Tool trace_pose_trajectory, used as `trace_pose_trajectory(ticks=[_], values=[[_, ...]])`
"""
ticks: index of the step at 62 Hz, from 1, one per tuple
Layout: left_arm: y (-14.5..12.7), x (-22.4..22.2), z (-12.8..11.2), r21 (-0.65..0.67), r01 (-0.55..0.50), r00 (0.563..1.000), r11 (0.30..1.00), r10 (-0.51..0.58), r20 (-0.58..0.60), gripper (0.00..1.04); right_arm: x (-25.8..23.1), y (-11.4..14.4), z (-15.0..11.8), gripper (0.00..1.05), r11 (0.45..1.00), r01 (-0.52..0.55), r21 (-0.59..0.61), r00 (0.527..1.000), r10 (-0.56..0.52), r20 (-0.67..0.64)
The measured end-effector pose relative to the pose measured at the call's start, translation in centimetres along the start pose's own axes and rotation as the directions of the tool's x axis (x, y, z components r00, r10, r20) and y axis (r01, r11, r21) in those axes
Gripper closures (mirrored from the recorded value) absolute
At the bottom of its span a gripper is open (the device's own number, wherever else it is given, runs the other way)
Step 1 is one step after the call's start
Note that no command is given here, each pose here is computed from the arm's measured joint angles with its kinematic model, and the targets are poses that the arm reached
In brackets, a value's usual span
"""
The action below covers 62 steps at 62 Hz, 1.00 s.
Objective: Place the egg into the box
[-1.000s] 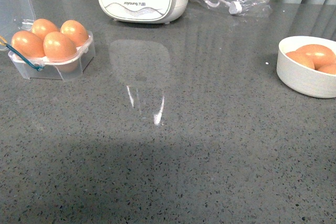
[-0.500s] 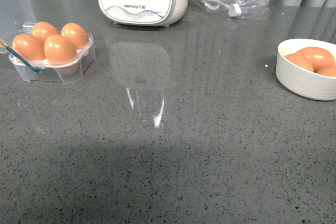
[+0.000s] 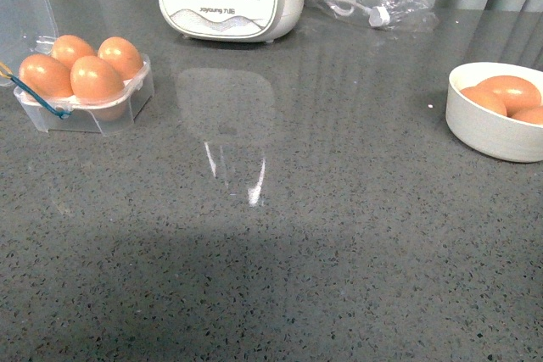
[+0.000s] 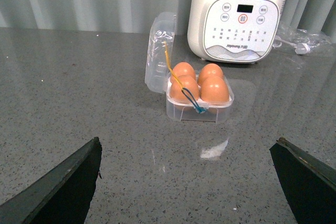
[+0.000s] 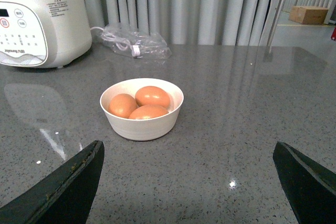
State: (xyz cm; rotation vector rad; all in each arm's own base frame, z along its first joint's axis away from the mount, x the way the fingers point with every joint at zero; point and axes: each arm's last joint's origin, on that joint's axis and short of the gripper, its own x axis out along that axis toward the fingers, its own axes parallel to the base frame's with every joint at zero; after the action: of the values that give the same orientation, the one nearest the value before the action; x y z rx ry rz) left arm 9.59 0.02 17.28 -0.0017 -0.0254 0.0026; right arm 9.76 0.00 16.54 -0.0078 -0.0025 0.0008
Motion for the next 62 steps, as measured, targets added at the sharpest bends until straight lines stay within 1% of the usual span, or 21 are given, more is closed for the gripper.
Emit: trace_pose_trajectory(ticks=[21, 23, 24, 25, 26, 28, 30, 35, 42, 47, 55, 62], values=[[0.0, 0.0, 0.0, -0.004, -0.004, 1.0, 1.0, 0.004, -0.002, 0.07, 0.0, 0.0, 0.0, 0.07, 1.0, 0.0, 0.001, 1.0, 0.0, 0.0], [0.0, 0.1, -0.2, -0.041, -0.054, 0.997, 0.998, 0.052, -0.056, 0.07, 0.0, 0.0, 0.0, 0.07, 1.0, 0.0, 0.001, 1.0, 0.0, 0.0], [0.0, 0.1, -0.3, -0.053, -0.104, 0.989, 0.993, 0.097, -0.109, 0.07, 0.0, 0.0, 0.0, 0.07, 1.0, 0.0, 0.001, 1.0, 0.0, 0.0], [0.0, 0.1, -0.4, -0.072, -0.127, 0.984, 0.989, 0.117, -0.136, 0.07, 0.0, 0.0, 0.0, 0.07, 1.0, 0.0, 0.001, 1.0, 0.0, 0.0], [0.0, 0.1, -0.5, -0.08, -0.177, 0.97, 0.981, 0.16, -0.184, 0.07, 0.0, 0.0, 0.0, 0.07, 1.0, 0.0, 0.001, 1.0, 0.0, 0.0], [0.1, 0.2, -0.7, -0.109, -0.249, 0.947, 0.962, 0.218, -0.237, 0.07, 0.0, 0.0, 0.0, 0.07, 1.0, 0.001, 0.001, 1.0, -0.001, 0.0], [0.1, 0.2, -1.0, -0.127, -0.29, 0.932, 0.948, 0.25, -0.264, 0.07, 0.0, 0.0, 0.0, 0.07, 1.0, 0.0, 0.001, 1.0, 0.0, 0.0], [0.1, 0.3, -1.0, -0.171, -0.307, 0.927, 0.936, 0.254, -0.275, 0.07, 0.0, 0.0, 0.0, 0.07, 1.0, 0.0, 0.001, 1.0, 0.0, 0.0], [0.3, 0.3, 0.1, -0.239, -0.281, 0.946, 0.93, 0.225, -0.234, 0.07, 0.0, 0.0, 0.0, 0.07, 1.0, 0.001, 0.001, 1.0, -0.001, 0.0], [0.4, 0.6, 0.6, -0.252, -0.261, 0.955, 0.932, 0.21, -0.21, 0.07, 0.0, 0.0, 0.0, 0.07, 1.0, 0.0, 0.001, 1.0, 0.0, 0.0], [1.0, 1.8, 0.9, -0.237, -0.212, 0.967, 0.948, 0.17, -0.188, 0.07, 0.0, 0.0, 0.0, 0.07, 1.0, 0.0, 0.001, 1.0, 0.0, 0.0], [2.4, 3.7, 1.5, -0.214, -0.186, 0.974, 0.959, 0.152, -0.166, 0.07, 0.0, 0.0, 0.0, 0.07, 1.0, 0.0, 0.001, 1.0, 0.0, 0.0]])
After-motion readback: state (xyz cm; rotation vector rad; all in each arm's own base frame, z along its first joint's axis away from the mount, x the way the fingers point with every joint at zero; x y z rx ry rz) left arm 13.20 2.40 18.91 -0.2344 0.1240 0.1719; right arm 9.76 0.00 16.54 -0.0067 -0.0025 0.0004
